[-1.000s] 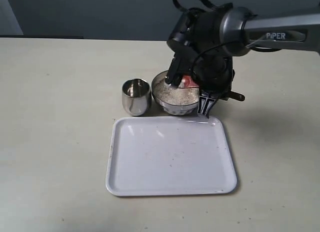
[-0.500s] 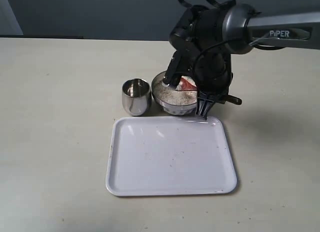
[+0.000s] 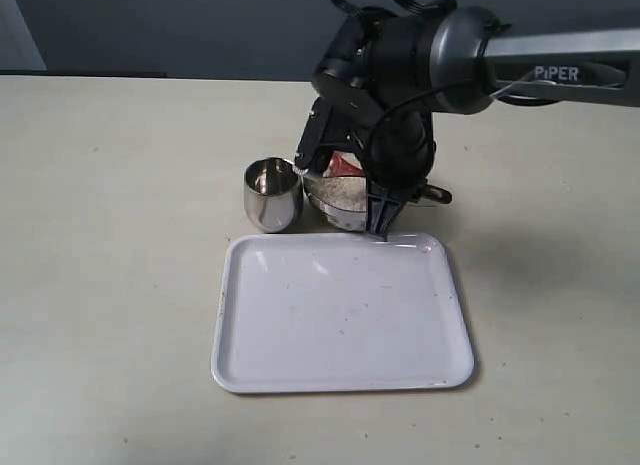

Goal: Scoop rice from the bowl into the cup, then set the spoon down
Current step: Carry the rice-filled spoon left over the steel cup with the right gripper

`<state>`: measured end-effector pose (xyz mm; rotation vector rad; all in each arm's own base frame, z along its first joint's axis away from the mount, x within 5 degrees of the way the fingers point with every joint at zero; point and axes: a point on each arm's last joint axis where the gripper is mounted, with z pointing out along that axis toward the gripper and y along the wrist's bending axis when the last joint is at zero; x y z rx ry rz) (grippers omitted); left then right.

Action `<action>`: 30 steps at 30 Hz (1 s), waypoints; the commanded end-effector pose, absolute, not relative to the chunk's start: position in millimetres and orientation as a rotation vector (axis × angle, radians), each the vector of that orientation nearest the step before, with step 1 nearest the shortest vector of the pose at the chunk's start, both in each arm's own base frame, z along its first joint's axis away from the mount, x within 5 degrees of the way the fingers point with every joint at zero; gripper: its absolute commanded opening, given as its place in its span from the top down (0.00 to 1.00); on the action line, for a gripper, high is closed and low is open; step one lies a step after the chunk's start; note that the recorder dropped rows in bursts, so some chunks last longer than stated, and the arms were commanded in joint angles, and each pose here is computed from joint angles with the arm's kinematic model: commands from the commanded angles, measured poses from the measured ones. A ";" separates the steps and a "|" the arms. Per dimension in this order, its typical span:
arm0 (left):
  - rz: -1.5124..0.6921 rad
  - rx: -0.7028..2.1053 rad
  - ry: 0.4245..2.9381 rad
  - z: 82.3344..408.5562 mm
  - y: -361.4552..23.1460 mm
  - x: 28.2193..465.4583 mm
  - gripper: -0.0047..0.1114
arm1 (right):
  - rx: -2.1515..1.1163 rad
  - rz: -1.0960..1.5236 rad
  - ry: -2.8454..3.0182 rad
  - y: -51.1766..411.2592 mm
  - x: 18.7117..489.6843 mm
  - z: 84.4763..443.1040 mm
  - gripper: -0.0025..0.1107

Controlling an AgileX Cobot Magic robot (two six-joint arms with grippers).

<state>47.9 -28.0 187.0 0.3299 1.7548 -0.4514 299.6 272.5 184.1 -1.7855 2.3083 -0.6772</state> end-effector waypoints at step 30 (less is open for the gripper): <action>-0.462 0.324 1.733 189.9 -28.0 47.6 0.96 | -1.833 -0.614 2.244 320.1 287.8 186.3 0.99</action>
